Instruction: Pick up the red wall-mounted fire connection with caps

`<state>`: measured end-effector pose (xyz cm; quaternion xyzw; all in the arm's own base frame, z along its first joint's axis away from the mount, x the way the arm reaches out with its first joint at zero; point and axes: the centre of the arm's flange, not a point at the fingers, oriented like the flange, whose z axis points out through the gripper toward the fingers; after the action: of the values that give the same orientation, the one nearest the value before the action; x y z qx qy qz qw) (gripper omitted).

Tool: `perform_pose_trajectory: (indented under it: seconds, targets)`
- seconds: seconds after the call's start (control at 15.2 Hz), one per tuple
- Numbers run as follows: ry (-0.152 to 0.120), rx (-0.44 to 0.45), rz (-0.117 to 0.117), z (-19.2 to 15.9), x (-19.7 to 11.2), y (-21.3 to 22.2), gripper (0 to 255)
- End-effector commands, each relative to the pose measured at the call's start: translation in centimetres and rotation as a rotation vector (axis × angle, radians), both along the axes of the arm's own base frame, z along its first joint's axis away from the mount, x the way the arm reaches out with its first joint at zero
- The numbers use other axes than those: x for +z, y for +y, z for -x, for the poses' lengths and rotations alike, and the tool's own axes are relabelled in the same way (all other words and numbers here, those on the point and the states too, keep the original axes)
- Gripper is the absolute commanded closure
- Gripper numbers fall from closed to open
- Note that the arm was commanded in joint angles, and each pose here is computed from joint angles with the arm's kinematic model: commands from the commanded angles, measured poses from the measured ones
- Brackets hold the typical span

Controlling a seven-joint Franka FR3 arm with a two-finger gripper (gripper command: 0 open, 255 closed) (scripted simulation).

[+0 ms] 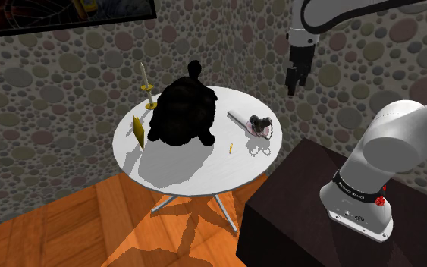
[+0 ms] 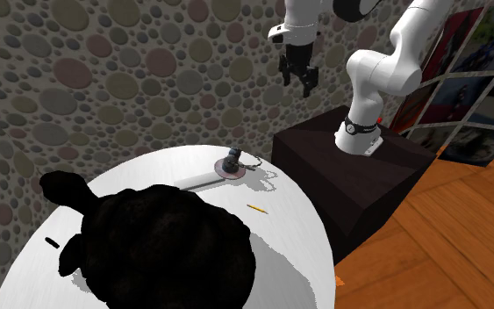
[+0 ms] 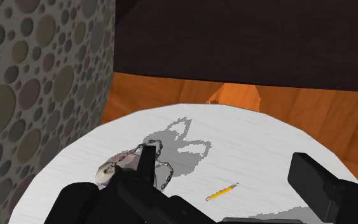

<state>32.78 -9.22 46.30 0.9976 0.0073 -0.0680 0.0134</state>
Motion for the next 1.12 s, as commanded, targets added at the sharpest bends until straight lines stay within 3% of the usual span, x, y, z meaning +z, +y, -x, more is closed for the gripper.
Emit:
perform_pose_trajectory:
  seconds: [0.0, 1.06]
  targets:
    - [-0.013, 0.014, -0.004, -0.8, -2.2, -1.3, 0]
    - [-0.083, 0.115, -0.042, -8.6, -18.7, -11.4, 0]
